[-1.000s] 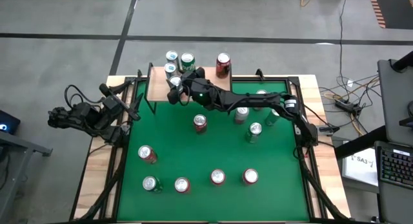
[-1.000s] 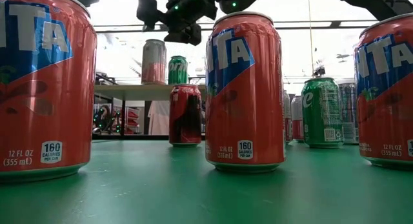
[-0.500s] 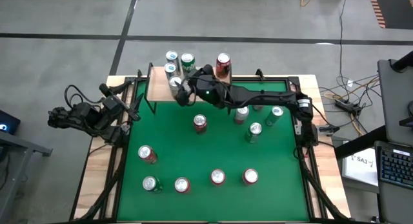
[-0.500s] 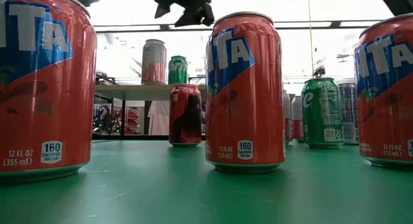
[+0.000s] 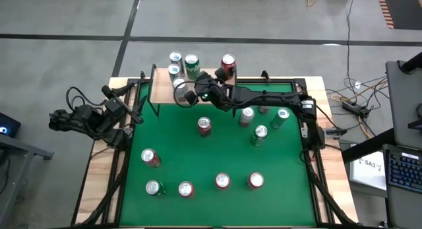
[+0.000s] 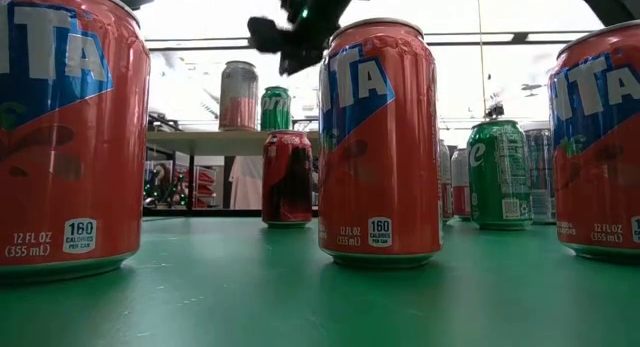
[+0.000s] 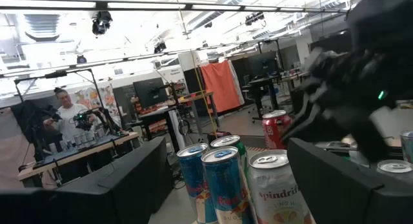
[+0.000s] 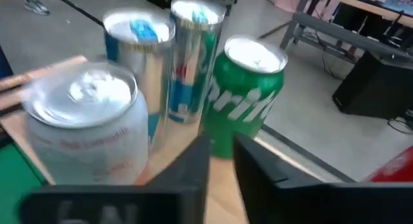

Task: Place canned beverage on shelf
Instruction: Put the green can on the shelf

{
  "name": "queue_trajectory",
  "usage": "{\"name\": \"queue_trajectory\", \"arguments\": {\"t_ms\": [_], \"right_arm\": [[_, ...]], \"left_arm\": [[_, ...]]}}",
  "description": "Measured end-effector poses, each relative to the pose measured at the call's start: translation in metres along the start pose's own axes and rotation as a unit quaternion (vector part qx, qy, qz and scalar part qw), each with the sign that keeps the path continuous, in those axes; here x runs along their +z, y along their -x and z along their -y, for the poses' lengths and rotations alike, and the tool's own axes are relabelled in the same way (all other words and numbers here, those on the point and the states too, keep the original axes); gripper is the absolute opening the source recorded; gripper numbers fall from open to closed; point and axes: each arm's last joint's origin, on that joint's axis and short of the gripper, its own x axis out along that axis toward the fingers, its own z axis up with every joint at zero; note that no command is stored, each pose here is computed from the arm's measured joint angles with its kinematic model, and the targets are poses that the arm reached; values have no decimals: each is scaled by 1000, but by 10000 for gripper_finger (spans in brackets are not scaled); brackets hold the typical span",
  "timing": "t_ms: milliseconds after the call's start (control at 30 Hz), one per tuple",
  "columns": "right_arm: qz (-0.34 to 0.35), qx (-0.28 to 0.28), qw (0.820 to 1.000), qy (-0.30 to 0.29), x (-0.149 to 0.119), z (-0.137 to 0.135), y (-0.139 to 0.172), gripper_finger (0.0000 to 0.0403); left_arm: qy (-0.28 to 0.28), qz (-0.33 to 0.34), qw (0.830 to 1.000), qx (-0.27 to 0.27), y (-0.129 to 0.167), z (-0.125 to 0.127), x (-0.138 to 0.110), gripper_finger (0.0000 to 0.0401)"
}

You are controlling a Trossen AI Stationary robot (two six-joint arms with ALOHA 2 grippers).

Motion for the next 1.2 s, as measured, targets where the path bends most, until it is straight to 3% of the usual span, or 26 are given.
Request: {"name": "queue_trajectory", "arguments": {"t_ms": [100, 600, 967, 1033, 1200], "right_arm": [[0, -1, 1000, -1, -9, -7, -11, 16], [36, 86, 995, -33, -11, -24, -24, 12], [20, 87, 996, -7, -18, -28, -23, 12], [18, 92, 996, 6, -13, -27, -13, 12], [16, 93, 994, 51, 8, -17, 27, 12]], "left_arm": [[1, 1, 1000, -2, 0, 0, 0, 306], [0, 1, 1000, -4, 0, 1, 0, 306], [5, 3, 1000, -6, 0, 1, 0, 306], [14, 16, 999, -27, -1, 3, 1, 306], [52, 86, 983, -151, -4, 18, 7, 306]]}}
